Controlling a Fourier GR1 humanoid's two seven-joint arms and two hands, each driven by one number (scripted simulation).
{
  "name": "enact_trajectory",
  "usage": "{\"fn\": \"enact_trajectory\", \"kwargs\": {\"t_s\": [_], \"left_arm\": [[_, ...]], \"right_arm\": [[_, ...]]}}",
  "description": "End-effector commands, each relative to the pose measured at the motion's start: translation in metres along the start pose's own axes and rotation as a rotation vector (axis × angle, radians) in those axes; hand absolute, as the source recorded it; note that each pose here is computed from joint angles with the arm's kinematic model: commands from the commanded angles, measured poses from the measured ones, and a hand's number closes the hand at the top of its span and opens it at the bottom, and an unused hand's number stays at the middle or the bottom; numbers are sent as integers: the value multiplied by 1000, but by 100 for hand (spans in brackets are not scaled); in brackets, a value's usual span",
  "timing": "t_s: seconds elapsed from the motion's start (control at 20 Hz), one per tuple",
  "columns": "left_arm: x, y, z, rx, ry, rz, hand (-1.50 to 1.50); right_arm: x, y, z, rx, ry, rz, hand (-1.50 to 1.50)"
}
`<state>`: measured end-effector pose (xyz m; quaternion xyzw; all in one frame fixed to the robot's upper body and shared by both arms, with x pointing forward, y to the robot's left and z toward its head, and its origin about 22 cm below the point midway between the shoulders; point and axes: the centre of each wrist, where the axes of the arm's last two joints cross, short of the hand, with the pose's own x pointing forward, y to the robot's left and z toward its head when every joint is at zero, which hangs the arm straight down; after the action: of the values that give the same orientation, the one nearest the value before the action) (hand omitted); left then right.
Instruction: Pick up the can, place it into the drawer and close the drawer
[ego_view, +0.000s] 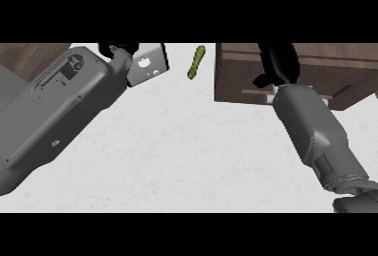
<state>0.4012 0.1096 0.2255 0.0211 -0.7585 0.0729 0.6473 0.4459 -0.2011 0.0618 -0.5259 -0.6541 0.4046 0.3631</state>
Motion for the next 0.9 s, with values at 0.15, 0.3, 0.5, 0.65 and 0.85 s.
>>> {"fn": "enact_trajectory", "kwargs": {"t_s": [0.15,0.3,0.5,0.65,0.85], "left_arm": [[7,-1,6,-18,-15,21,-150],[9,10,7,-32,5,1,-150],[6,15,9,-22,-6,-6,-150],[2,16,16,-42,-9,4,-150],[11,13,14,-42,-1,7,-150]], "right_arm": [[-18,-25,-24,-50,41,32,-150],[-7,-31,-34,-53,53,29,-150],[-2,-47,-49,-46,55,31,-150],[3,-37,-43,33,3,-41,-150],[22,-50,-59,32,40,-358,-150]]}}
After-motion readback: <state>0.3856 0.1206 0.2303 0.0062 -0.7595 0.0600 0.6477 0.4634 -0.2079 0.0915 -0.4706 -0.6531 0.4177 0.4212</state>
